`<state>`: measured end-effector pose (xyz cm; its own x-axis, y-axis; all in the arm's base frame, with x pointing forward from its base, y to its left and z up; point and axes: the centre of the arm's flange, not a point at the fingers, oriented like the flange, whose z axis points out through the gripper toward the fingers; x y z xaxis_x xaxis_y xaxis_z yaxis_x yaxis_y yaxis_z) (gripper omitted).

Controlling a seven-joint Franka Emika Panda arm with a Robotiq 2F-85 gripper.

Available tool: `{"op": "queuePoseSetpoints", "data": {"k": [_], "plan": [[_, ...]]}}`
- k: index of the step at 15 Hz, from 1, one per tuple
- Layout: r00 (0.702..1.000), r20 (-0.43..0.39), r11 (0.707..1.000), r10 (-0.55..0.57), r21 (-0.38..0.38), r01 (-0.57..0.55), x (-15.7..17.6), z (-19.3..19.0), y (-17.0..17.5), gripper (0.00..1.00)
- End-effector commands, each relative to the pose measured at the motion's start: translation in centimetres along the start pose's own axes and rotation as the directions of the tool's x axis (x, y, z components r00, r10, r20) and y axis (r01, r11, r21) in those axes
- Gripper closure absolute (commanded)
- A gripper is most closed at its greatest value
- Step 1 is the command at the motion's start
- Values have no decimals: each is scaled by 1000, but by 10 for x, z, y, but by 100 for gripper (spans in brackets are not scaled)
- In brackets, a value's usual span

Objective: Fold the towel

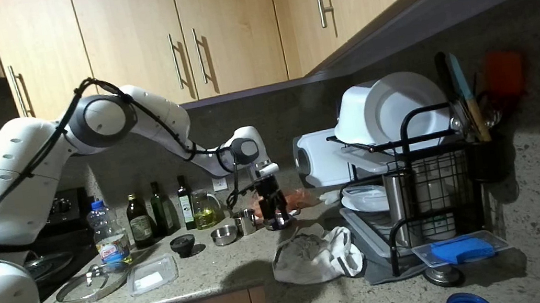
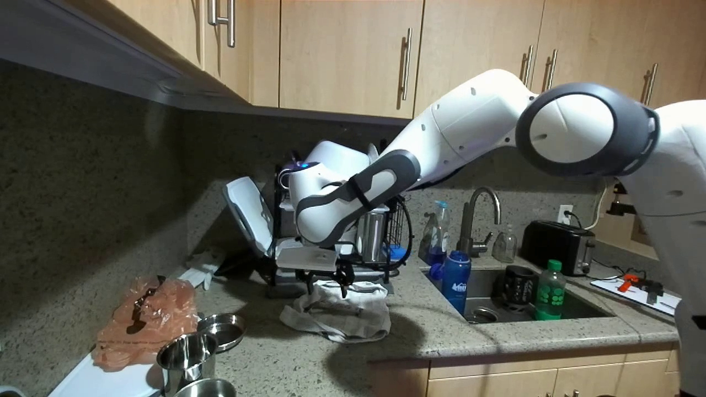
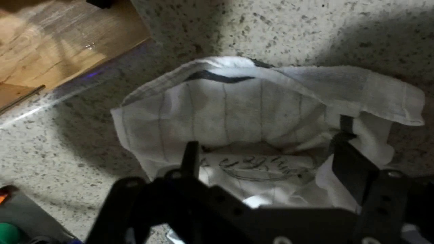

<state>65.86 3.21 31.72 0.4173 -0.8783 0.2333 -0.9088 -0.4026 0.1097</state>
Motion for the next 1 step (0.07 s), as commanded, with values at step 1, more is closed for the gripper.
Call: {"op": "queuePoseSetpoints", "data": {"k": [1], "plan": [[1000, 3, 1000, 0, -3, 0, -1, -2, 6, 0]]}}
